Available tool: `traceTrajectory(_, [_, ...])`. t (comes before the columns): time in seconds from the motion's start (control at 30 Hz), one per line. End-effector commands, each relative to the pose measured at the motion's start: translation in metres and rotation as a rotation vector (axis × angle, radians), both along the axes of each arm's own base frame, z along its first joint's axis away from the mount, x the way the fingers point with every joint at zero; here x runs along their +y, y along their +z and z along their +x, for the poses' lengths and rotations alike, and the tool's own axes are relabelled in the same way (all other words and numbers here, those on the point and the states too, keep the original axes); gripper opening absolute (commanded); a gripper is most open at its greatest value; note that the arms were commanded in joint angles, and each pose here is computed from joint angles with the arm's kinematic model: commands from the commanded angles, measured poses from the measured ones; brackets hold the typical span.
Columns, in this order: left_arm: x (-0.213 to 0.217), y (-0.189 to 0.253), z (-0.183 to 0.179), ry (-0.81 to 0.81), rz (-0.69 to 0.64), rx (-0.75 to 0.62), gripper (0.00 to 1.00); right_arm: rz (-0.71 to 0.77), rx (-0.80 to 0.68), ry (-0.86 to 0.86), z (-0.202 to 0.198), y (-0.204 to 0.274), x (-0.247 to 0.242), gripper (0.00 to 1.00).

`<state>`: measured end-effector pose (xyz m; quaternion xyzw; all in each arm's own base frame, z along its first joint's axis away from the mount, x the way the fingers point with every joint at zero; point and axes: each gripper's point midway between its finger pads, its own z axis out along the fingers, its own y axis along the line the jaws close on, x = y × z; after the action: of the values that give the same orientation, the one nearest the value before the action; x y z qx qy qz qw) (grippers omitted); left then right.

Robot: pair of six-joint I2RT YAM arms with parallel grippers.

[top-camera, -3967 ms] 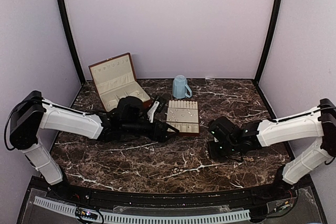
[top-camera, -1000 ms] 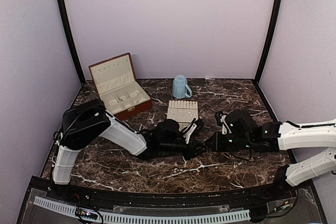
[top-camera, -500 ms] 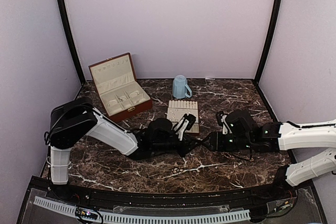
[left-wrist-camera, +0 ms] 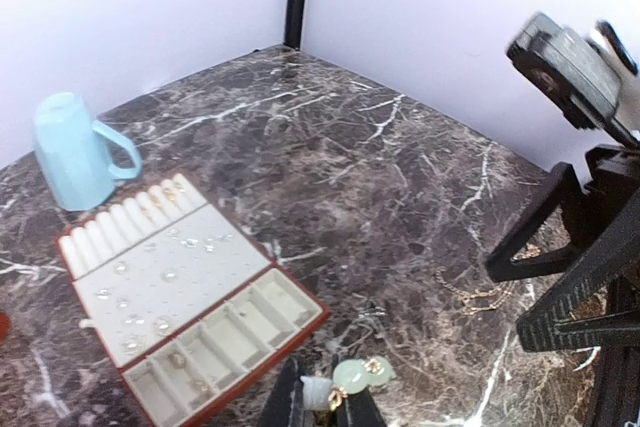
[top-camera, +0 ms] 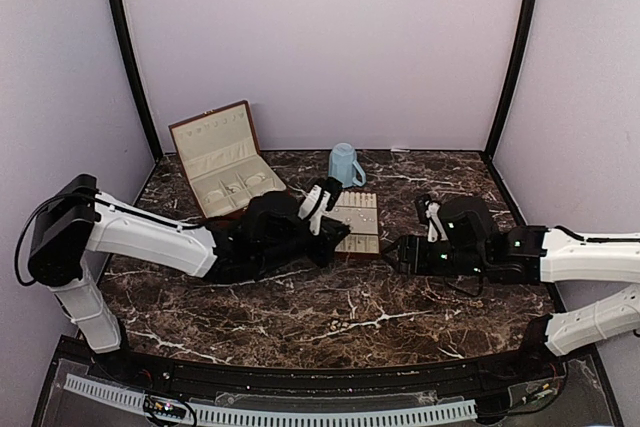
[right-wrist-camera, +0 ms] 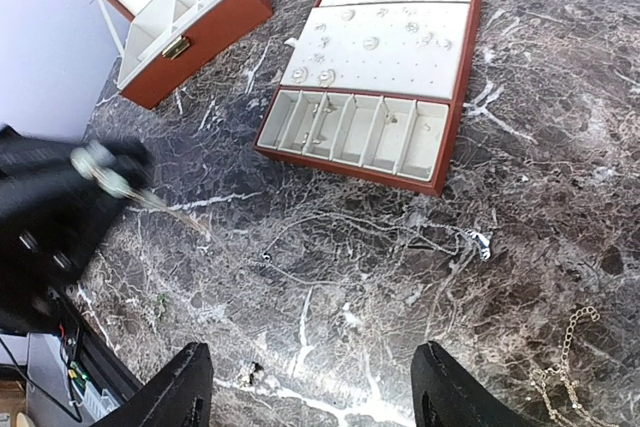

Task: Organize the mixed jewelry
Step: Pass from the right arm to the left, then place the bangle in the larger divider.

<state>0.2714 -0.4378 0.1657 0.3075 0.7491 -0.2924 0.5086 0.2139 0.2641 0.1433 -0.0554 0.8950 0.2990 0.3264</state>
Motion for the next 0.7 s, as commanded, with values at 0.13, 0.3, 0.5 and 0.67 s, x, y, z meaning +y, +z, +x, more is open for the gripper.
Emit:
traceTrajectory(0.13, [0.090, 0.030, 0.056, 0.158, 0.189, -0.025, 0.09, -0.022, -0.054, -0.019, 0.016, 0.003, 0.003, 0.69])
traceTrajectory(0.3, [0.141, 0.031, 0.087, 0.226, 0.310, -0.032, 0.10, -0.009, -0.059, -0.006, 0.016, 0.001, 0.007, 0.67])
traceTrajectory(0.5, [0.193, 0.035, 0.124, 0.283, 0.358, 0.043, 0.11, 0.002, -0.056, 0.000, 0.015, -0.004, 0.008, 0.66])
traceTrajectory(0.67, [0.223, 0.021, 0.152, 0.304, 0.366, 0.199, 0.10, 0.010, -0.063, -0.008, 0.014, -0.003, 0.004, 0.66])
